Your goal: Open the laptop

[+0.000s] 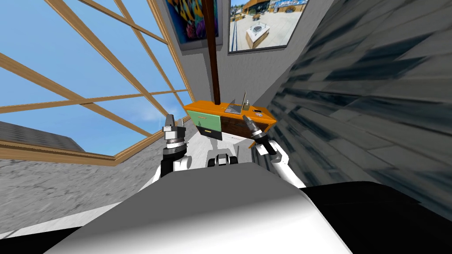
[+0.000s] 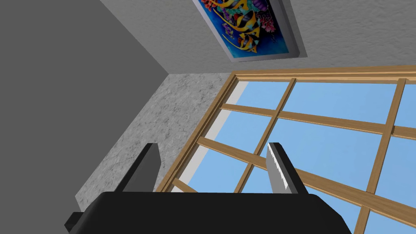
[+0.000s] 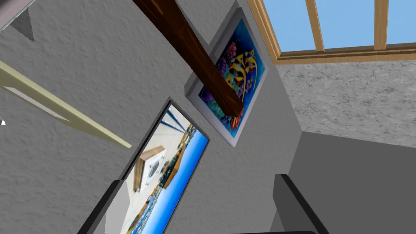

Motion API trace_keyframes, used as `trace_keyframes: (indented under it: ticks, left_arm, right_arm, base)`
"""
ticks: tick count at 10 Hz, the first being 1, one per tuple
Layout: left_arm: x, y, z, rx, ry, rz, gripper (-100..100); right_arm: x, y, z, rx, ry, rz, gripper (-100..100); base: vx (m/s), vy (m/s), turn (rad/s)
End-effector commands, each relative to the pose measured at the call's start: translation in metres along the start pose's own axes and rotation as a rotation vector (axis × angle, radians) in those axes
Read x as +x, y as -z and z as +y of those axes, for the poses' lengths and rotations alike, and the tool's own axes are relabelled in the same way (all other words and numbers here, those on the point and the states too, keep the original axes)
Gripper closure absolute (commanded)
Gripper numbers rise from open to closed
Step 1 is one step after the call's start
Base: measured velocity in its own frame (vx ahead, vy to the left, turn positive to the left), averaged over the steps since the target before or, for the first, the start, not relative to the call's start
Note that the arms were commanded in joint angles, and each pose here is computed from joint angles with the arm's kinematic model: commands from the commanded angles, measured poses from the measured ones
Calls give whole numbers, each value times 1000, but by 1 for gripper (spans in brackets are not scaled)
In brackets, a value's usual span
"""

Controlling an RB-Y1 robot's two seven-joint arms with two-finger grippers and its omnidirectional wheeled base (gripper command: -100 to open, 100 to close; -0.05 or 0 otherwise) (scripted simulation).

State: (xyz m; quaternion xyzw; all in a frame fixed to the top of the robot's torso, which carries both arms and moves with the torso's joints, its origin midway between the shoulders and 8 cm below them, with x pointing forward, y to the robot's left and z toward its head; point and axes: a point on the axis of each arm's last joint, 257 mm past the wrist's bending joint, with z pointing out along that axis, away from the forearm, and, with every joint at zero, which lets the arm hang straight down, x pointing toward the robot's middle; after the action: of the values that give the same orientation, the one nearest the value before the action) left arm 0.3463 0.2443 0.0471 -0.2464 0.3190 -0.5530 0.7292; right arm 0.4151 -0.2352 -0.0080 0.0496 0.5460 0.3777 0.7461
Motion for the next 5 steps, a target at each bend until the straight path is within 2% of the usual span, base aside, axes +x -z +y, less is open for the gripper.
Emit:
trace_keyframes:
  ticks: [1, 4, 5]
  left_arm:
    - [0, 0, 0, 0, 0, 0, 0]
    - [0, 0, 0, 0, 0, 0, 0]
    - [0, 0, 0, 0, 0, 0, 0]
  right_arm:
    - [7, -4, -16, 28, 107, 62, -100]
    - [11, -9, -39, 63, 242, 134, -100]
    - [11, -9, -39, 60, 250, 141, -100]
  base:
    - [26, 32, 51]
    - [27, 35, 57]
    - [20, 27, 27]
